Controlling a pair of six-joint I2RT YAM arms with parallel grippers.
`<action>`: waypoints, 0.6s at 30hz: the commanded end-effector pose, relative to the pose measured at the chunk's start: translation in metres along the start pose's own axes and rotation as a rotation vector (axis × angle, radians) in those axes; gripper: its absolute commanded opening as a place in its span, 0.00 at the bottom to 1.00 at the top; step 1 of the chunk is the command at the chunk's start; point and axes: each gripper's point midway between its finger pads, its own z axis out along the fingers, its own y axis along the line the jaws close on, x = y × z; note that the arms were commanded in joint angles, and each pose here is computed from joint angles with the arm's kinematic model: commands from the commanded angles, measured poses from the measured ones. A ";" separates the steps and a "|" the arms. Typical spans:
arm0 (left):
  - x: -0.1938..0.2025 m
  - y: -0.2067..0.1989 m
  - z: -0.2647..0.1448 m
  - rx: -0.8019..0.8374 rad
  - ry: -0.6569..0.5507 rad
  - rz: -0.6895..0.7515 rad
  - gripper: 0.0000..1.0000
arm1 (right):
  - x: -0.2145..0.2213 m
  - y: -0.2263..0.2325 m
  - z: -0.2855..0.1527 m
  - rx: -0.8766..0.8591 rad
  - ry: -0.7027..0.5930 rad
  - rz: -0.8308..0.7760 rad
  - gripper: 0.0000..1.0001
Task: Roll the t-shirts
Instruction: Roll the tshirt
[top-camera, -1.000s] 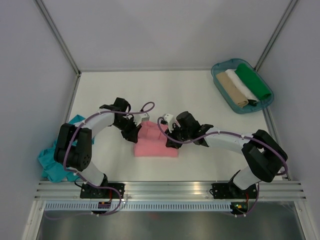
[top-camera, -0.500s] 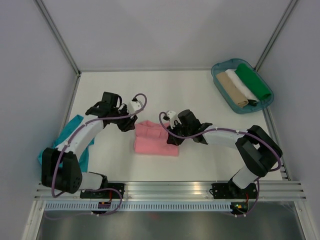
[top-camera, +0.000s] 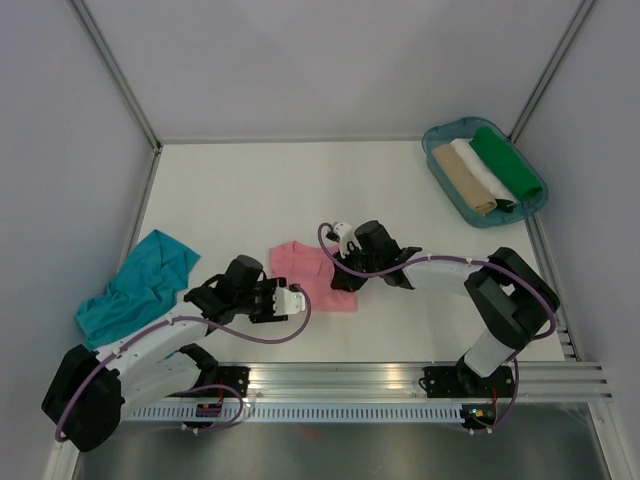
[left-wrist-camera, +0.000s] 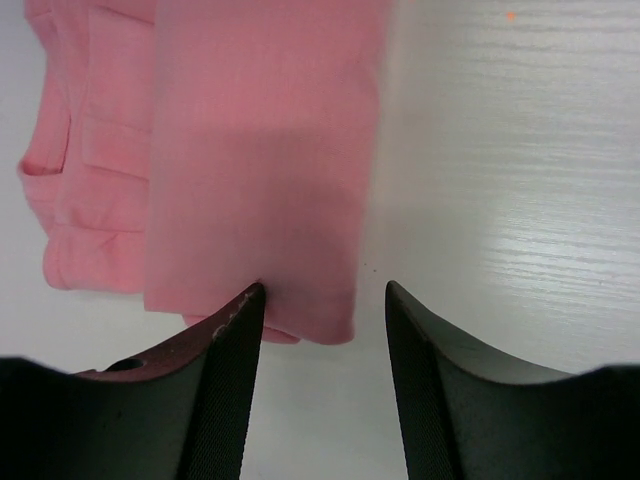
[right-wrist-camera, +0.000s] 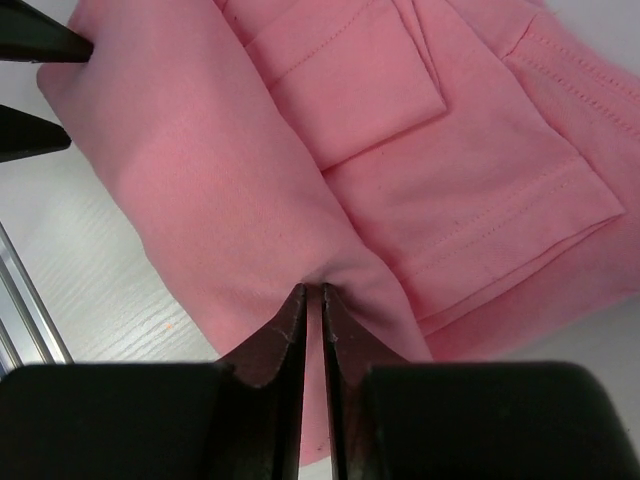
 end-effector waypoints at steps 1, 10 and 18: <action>-0.007 0.026 0.003 -0.138 -0.004 0.146 0.59 | -0.006 -0.001 0.002 -0.008 -0.024 -0.010 0.17; 0.003 0.029 0.015 -0.194 0.029 0.233 0.60 | -0.004 -0.002 -0.002 0.001 -0.012 -0.029 0.20; 0.017 0.021 0.022 -0.166 0.067 0.210 0.20 | -0.036 -0.003 -0.035 0.098 -0.095 -0.243 0.46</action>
